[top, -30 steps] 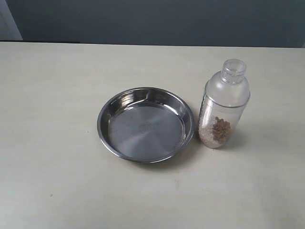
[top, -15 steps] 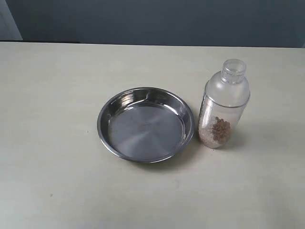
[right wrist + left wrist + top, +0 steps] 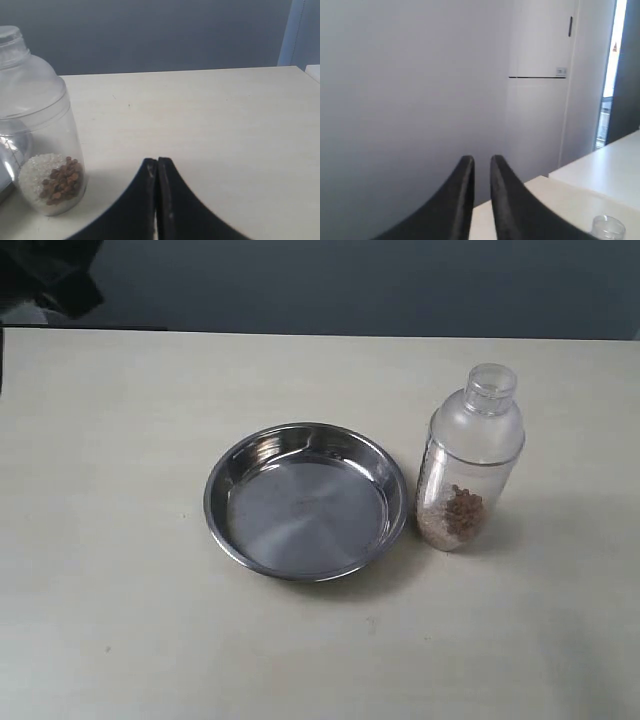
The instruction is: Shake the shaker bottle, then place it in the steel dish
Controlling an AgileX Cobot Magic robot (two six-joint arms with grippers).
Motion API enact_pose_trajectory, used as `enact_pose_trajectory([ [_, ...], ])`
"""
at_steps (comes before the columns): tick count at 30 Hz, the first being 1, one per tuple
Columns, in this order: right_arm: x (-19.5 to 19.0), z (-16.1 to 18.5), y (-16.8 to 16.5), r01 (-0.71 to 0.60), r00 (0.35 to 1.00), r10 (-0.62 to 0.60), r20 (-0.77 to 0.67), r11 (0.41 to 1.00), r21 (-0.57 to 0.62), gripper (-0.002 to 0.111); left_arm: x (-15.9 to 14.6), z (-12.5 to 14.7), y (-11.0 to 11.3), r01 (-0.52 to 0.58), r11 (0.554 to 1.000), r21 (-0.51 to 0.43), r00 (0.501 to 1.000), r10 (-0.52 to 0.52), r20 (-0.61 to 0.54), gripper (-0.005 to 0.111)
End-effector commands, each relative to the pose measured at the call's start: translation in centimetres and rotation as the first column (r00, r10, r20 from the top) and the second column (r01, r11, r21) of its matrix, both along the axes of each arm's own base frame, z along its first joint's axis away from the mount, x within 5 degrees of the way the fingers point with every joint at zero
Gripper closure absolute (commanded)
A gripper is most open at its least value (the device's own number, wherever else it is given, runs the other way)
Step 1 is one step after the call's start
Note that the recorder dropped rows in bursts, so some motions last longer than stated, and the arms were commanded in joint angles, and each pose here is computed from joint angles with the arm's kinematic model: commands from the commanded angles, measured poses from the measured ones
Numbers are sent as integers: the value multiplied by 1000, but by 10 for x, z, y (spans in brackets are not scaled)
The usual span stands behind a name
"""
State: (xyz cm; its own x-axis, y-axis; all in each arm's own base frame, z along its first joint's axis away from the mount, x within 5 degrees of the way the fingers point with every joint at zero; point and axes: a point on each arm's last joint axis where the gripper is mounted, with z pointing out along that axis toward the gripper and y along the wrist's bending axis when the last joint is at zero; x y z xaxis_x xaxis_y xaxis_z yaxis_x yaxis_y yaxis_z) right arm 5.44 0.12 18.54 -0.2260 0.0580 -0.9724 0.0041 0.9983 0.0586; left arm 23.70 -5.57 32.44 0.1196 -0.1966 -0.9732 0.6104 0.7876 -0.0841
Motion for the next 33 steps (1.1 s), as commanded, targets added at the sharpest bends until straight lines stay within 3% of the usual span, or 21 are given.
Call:
enact_pose_trajectory([
  [1, 0, 0, 0, 1, 1000, -1, 10, 1000, -2, 109, 24, -8, -8, 97, 995, 0, 993, -97, -60, 67],
  [4, 0, 0, 0, 1, 1000, -1, 10, 1000, -2, 109, 36, -12, -11, 132, 991, 13, 989, -131, -63, 41],
  [7, 0, 0, 0, 1, 1000, -1, 10, 1000, -2, 109, 44, -15, -16, 182, 983, 33, 982, -180, -56, 1],
  [11, 0, 0, 0, 1, 1000, -1, 10, 1000, -2, 109, 50, -23, -38, 305, 951, 44, 951, -302, -60, 1],
  [24, 0, 0, 0, 0, 1000, 0, 10, 1000, -1, 109, 71, -35, -127, 504, 863, 40, 864, -504, 0, 1],
  [33, 0, 0, 0, 0, 1000, 0, 10, 1000, -1, 109, 90, -64, -169, 579, 815, 4, 815, -579, -33, 1],
])
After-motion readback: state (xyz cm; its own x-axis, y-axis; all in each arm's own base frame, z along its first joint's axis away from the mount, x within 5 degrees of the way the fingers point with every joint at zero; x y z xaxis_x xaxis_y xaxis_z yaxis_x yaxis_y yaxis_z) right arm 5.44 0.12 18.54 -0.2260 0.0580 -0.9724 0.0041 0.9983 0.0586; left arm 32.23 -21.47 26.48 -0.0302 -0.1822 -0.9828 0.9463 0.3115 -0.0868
